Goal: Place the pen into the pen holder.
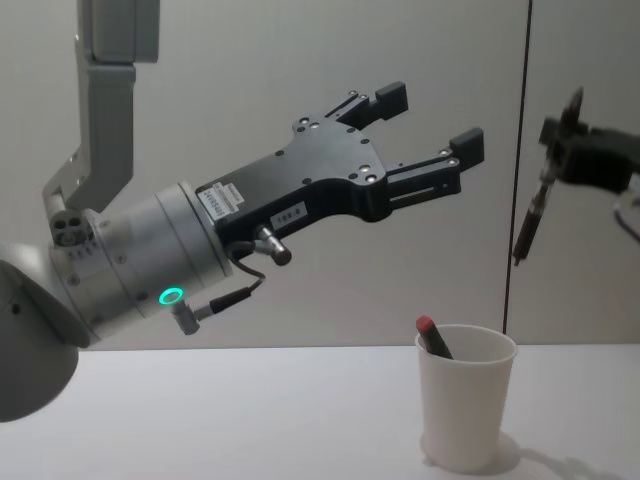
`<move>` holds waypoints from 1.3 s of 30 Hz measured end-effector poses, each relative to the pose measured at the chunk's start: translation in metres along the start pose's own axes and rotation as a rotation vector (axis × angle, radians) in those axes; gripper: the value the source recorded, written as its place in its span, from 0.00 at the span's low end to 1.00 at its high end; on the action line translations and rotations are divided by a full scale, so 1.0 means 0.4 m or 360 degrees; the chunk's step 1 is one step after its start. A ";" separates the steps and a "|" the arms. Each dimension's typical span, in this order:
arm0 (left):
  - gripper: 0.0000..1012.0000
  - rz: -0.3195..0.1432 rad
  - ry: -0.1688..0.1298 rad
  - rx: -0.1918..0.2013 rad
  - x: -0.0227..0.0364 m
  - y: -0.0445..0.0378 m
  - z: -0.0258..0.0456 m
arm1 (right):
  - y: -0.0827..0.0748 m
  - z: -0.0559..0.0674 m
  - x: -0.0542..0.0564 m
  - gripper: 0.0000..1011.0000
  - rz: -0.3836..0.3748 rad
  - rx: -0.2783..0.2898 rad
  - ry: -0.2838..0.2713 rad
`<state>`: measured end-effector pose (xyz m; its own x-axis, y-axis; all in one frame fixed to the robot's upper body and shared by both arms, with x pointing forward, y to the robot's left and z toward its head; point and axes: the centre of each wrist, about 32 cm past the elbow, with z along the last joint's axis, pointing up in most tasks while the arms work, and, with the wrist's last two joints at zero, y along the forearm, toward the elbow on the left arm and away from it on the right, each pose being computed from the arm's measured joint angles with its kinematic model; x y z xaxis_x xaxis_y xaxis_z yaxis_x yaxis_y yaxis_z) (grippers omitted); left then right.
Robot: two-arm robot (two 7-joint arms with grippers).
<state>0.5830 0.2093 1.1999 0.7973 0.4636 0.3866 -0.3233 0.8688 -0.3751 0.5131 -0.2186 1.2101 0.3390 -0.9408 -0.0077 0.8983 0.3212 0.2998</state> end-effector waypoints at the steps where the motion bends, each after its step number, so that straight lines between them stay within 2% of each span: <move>1: 0.99 0.0000 0.0000 0.0000 0.000 0.000 0.000 | 0.004 -0.010 -0.001 0.12 -0.0009 -0.0013 -0.0012; 8: 0.99 0.0000 0.0000 0.0000 0.000 0.000 0.000 | 0.019 -0.052 -0.005 0.12 -0.0024 -0.0073 -0.0035; 20: 0.99 0.0000 0.0000 0.0000 0.000 0.000 0.000 | 0.036 -0.111 -0.012 0.13 -0.0007 -0.0141 0.0012; 26: 0.99 0.0000 0.0000 0.0000 0.000 0.000 0.000 | 0.042 -0.135 -0.017 0.28 -0.0002 -0.0163 0.0035; 30: 0.99 0.0000 0.0000 0.0000 0.000 0.000 0.000 | 0.046 -0.147 -0.019 0.44 0.0000 -0.0171 0.0044; 32: 0.99 0.0000 0.0000 0.0000 0.000 0.000 0.000 | 0.047 -0.150 -0.020 0.47 0.0000 -0.0174 0.0046; 33: 0.99 0.0000 0.0000 0.0000 0.000 0.000 0.000 | 0.048 -0.153 -0.020 0.54 0.0001 -0.0175 0.0048; 34: 0.99 0.0000 0.0000 0.0000 0.000 0.000 0.000 | 0.048 -0.154 -0.020 0.54 0.0000 -0.0176 0.0049; 39: 0.99 0.0000 0.0000 0.0000 0.000 0.000 0.000 | 0.050 -0.161 -0.022 0.72 0.0002 -0.0181 0.0054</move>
<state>0.5830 0.2093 1.1999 0.7972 0.4637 0.3865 -0.3234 0.8687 -0.3751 0.5460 -0.1969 1.1547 0.3477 -0.9367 -0.0405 0.9232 0.3344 0.1896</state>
